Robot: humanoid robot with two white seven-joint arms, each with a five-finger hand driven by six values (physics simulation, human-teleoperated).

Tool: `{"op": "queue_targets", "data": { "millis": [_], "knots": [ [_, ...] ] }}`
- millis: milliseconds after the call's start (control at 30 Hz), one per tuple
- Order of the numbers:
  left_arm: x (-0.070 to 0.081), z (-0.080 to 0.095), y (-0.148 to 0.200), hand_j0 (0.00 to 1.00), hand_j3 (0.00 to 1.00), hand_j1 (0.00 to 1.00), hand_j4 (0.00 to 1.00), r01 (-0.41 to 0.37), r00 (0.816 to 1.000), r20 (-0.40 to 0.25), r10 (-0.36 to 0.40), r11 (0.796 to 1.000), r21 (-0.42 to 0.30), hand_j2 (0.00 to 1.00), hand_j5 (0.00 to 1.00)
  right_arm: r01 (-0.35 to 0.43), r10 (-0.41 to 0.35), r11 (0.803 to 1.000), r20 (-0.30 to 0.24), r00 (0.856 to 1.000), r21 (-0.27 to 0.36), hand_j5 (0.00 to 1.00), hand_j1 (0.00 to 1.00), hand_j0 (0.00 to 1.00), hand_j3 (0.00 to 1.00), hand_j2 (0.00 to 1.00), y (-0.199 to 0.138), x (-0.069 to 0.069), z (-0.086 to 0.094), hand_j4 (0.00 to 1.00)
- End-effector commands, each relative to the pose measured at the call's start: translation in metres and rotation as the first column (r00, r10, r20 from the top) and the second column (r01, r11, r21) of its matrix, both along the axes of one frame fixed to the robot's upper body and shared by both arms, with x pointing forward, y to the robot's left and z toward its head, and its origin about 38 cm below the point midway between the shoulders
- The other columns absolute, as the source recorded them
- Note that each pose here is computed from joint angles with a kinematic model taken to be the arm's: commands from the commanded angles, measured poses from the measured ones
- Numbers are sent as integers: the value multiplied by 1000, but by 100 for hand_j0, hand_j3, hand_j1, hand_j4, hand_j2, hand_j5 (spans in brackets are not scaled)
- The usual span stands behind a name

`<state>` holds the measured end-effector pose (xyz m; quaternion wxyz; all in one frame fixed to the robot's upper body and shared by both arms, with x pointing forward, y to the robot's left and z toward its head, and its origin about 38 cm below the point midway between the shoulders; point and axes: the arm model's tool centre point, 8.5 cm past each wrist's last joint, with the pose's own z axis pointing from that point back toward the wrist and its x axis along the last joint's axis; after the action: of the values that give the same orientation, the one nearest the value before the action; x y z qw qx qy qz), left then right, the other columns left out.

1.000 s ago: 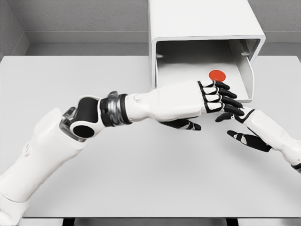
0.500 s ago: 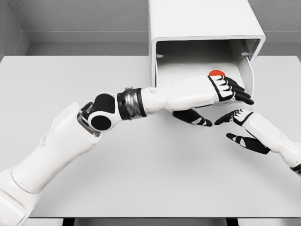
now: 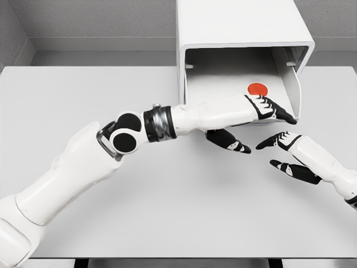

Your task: Slide open multi-storey tabletop storage cabinets and put open load switch and slide close multi-storey tabletop storage cabinets

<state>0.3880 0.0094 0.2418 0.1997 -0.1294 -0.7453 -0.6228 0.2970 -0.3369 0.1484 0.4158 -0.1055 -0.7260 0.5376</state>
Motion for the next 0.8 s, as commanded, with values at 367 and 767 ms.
{"op": "queue_targets", "data": {
  "millis": [367, 767],
  "knots": [
    [25, 5, 13, 90, 90, 90, 90, -58, 998, -16, 58, 998, 3, 90, 90, 38, -39, 999, -34, 999, -13, 68, 68, 68, 68, 68, -14, 2, -10, 68],
    [16, 23, 12, 90, 90, 90, 90, -33, 999, 40, 34, 999, -27, 90, 90, 38, -38, 999, -32, 999, -14, 68, 68, 68, 68, 68, -14, 3, -9, 68]
  ]
}}
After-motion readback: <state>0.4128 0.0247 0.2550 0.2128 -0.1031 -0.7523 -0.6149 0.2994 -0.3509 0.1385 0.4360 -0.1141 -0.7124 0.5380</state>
